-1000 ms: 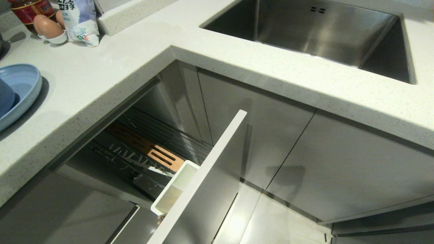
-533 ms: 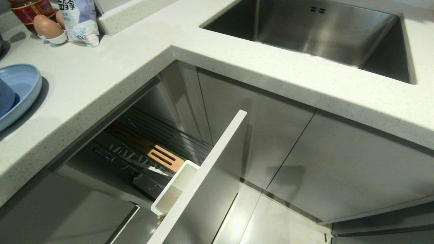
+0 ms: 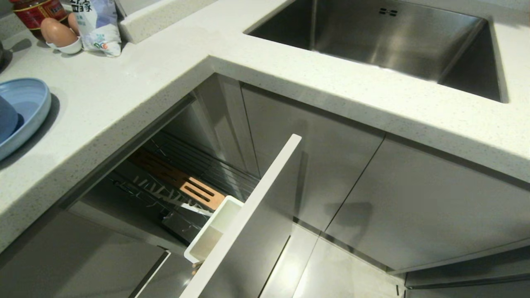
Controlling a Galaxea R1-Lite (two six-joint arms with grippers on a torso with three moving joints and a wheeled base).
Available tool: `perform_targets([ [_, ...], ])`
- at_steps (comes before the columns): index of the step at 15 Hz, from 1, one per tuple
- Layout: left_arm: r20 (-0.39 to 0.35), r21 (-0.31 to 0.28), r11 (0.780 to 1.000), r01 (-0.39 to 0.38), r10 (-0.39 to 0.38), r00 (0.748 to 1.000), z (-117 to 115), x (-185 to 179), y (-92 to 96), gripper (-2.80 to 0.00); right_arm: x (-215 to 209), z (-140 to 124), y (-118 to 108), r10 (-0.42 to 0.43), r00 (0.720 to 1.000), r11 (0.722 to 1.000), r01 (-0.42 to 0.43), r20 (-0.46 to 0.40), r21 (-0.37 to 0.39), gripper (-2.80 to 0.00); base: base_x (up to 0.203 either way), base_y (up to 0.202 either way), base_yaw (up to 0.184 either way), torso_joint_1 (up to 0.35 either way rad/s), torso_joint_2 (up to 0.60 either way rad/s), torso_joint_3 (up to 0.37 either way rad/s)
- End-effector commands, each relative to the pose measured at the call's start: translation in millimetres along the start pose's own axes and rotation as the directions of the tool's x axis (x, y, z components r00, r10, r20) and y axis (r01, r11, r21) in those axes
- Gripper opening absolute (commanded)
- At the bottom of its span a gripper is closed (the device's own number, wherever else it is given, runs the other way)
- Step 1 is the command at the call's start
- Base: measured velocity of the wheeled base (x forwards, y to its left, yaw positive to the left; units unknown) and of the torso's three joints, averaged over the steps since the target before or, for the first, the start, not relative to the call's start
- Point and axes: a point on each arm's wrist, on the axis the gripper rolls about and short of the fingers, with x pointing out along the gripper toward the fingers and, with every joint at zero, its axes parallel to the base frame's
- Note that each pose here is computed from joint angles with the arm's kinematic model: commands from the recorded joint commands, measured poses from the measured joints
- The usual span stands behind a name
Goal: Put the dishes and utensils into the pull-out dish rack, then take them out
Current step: Take the spoon out of the cupboard
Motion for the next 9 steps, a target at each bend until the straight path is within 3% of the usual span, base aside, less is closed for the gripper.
perform_targets([
  [1,-0.002,-0.002,1.000,-0.014,0.014,1.000,-8.4,4.1,6.2,-2.80,0.0,-0.1,0.0,0.000,1.000,1.000,0.000,0.000,0.000,-2.80,0.000,0.000,0.000,0.000,0.00,0.000],
  [9,0.139,-0.038,0.997,0.073,-0.067,0.988,-46.4,4.2,39.6,-2.80,0.0,0.0,0.0,0.000,1.000,1.000,0.000,0.000,0.000,-2.80,0.000,0.000,0.000,0.000,0.00,0.000],
])
